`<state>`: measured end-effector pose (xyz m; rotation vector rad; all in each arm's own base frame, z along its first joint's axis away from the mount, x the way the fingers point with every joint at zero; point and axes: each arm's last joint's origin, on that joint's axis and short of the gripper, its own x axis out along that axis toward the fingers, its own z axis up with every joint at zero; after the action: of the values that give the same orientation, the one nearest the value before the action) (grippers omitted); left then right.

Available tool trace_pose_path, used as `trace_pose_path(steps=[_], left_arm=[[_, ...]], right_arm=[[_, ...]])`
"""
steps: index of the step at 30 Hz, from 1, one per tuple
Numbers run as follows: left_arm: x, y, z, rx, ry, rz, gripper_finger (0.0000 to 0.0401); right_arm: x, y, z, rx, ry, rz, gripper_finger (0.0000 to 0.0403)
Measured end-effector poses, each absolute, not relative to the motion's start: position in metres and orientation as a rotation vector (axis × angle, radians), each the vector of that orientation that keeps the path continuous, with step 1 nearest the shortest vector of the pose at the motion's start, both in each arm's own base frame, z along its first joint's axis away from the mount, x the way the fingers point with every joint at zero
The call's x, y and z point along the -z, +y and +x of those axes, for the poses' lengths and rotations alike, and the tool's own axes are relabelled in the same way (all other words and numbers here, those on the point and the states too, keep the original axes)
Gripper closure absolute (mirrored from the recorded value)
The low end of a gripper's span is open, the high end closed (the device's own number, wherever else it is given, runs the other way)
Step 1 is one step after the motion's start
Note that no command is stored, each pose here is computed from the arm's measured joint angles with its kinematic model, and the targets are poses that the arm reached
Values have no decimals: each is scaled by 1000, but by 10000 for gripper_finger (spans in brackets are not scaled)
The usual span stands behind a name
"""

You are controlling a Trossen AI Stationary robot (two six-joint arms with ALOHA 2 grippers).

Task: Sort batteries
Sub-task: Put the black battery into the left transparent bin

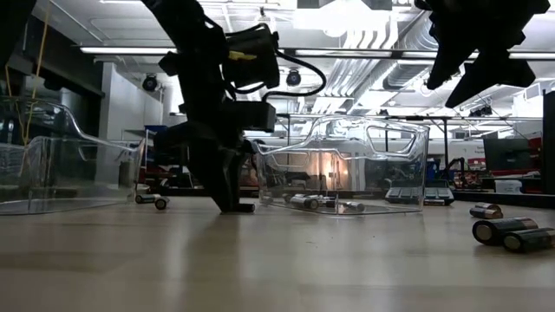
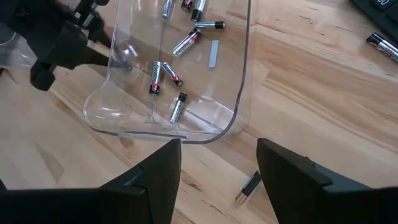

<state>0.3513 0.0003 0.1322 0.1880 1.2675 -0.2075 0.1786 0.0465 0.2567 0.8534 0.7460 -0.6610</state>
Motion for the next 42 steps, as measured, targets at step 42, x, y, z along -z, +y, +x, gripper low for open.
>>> trace_pose_path(steps=[42], left_arm=[[-288,8,217,-66,1101,126,234]], right_arm=[[-261,46,184,673,637,845,199]])
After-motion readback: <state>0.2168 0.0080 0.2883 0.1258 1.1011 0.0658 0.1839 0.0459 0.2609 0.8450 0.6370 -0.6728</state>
